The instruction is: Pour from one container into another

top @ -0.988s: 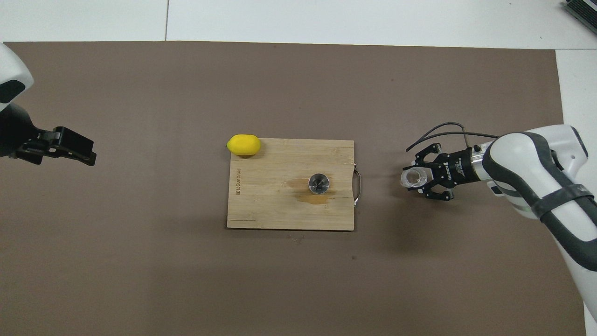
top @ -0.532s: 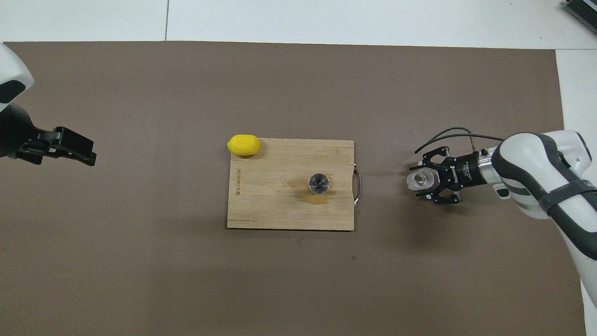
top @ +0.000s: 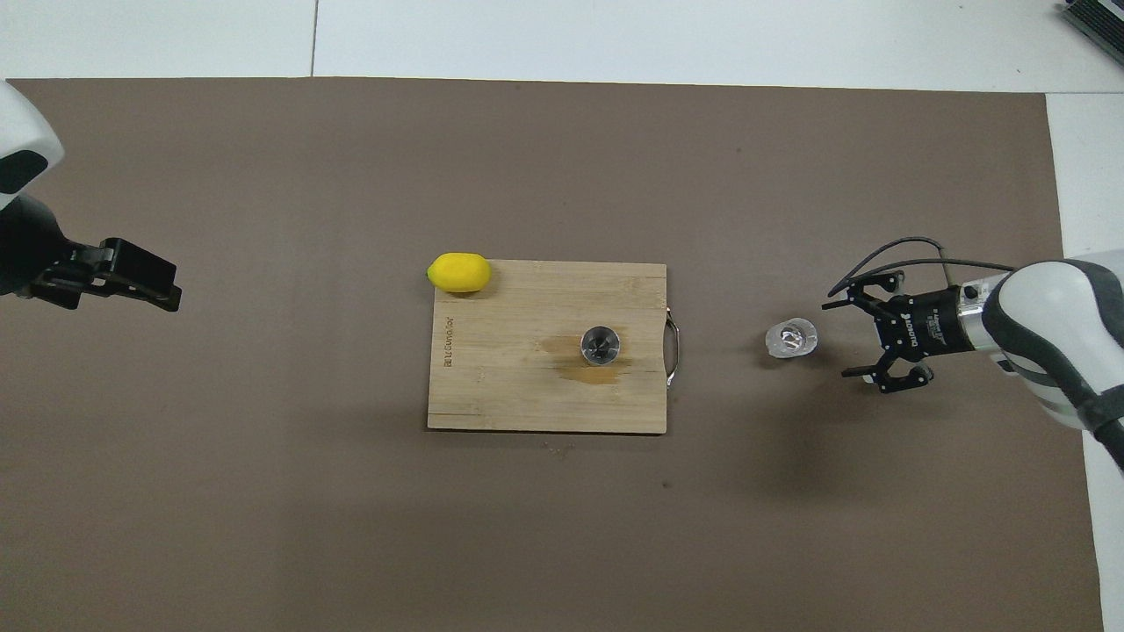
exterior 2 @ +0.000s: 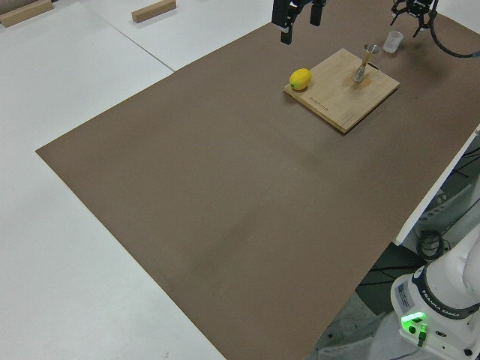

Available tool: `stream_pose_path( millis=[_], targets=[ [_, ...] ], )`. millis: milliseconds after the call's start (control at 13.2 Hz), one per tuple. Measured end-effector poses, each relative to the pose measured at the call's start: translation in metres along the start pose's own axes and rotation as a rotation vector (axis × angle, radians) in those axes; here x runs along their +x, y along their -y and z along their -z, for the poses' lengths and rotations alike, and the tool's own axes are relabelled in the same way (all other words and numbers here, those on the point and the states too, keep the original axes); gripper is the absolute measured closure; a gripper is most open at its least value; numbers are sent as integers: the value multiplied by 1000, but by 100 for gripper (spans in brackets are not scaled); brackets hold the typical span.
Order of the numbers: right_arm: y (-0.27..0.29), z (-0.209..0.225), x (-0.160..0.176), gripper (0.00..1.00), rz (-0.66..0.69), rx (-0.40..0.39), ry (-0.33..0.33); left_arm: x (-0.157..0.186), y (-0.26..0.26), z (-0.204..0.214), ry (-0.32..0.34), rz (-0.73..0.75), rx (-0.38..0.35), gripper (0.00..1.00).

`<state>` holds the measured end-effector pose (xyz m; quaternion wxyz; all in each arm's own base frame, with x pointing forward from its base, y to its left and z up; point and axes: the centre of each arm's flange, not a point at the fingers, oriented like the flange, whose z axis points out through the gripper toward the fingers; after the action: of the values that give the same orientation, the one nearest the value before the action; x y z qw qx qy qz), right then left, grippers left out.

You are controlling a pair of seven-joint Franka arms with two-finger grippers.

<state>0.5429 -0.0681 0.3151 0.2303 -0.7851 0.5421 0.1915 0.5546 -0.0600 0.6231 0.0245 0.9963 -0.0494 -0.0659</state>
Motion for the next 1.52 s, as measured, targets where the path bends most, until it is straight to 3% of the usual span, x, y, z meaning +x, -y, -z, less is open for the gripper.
stream_pose_path(
  millis=[304, 532, 760, 988, 1292, 1520],
  targets=[
    [0, 28, -20, 0, 216, -59, -103, 0, 0, 0, 0, 0, 0, 0],
    [16, 9, -59, 0, 441, -246, -206, 0, 0, 0, 0, 0, 0, 0],
    [38, -19, -123, 0, 674, -418, -316, 0, 0, 0, 0, 0, 0, 0],
    [56, 2, -175, 0, 794, -407, -385, 0, 0, 0, 0, 0, 0, 0],
    [74, 90, -219, 0, 911, -389, -417, 0, 0, 0, -1, 2, 0, 0],
    [80, 140, -235, 0, 924, -437, -492, 2, 21, 3, -20, 46, 2, 0]
  ],
)
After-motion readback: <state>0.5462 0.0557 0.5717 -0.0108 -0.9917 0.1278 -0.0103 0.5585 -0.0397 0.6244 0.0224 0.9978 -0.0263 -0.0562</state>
